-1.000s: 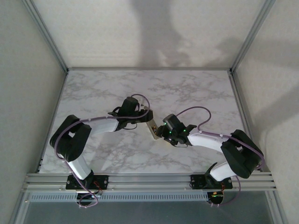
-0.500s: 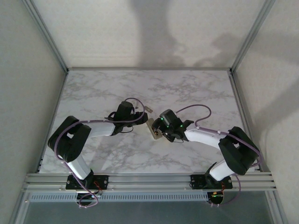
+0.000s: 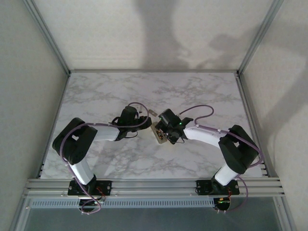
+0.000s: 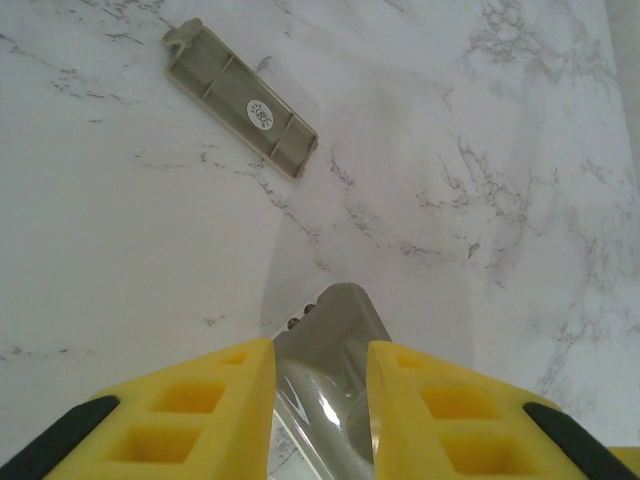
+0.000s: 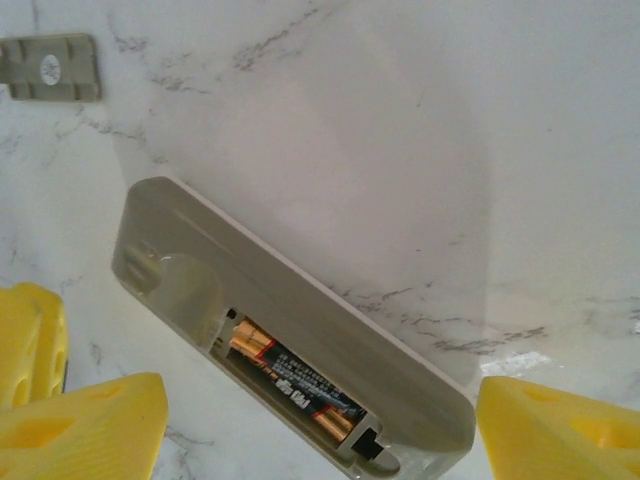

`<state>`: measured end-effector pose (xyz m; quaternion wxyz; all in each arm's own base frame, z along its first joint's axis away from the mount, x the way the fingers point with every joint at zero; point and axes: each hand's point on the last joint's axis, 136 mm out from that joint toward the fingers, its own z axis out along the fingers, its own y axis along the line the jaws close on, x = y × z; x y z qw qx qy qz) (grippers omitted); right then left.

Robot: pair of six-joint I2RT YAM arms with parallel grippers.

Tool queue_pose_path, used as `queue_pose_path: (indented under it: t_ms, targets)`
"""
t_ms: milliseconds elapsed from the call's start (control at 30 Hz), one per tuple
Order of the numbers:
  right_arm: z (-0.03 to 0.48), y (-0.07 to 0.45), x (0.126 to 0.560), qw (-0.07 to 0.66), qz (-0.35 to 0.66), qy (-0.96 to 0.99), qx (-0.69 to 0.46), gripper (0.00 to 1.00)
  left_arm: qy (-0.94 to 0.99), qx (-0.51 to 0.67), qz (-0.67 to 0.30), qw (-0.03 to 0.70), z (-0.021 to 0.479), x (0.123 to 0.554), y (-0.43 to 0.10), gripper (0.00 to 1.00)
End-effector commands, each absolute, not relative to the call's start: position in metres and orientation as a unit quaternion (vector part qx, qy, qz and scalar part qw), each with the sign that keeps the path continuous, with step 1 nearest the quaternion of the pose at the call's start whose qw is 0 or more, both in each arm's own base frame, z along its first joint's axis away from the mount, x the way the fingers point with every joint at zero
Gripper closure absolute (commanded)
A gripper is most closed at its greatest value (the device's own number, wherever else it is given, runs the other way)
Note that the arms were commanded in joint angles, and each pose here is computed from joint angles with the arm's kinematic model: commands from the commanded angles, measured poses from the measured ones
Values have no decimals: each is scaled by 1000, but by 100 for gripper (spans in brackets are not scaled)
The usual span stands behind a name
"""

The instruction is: Load the batteries into the remote control

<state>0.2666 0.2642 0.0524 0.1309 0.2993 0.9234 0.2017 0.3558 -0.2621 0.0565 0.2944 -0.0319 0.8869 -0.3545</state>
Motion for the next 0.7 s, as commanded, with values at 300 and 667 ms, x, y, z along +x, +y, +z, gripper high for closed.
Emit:
queue_pose_path:
  t_ms: [300,667]
  targets:
    - [42,268,266,119,169,929,308,17,881,-37,-374,286,51,356,-266,71]
    - [34,272,268,115,168,930,306,17,886,-44,-369,278,44,357,-265,73]
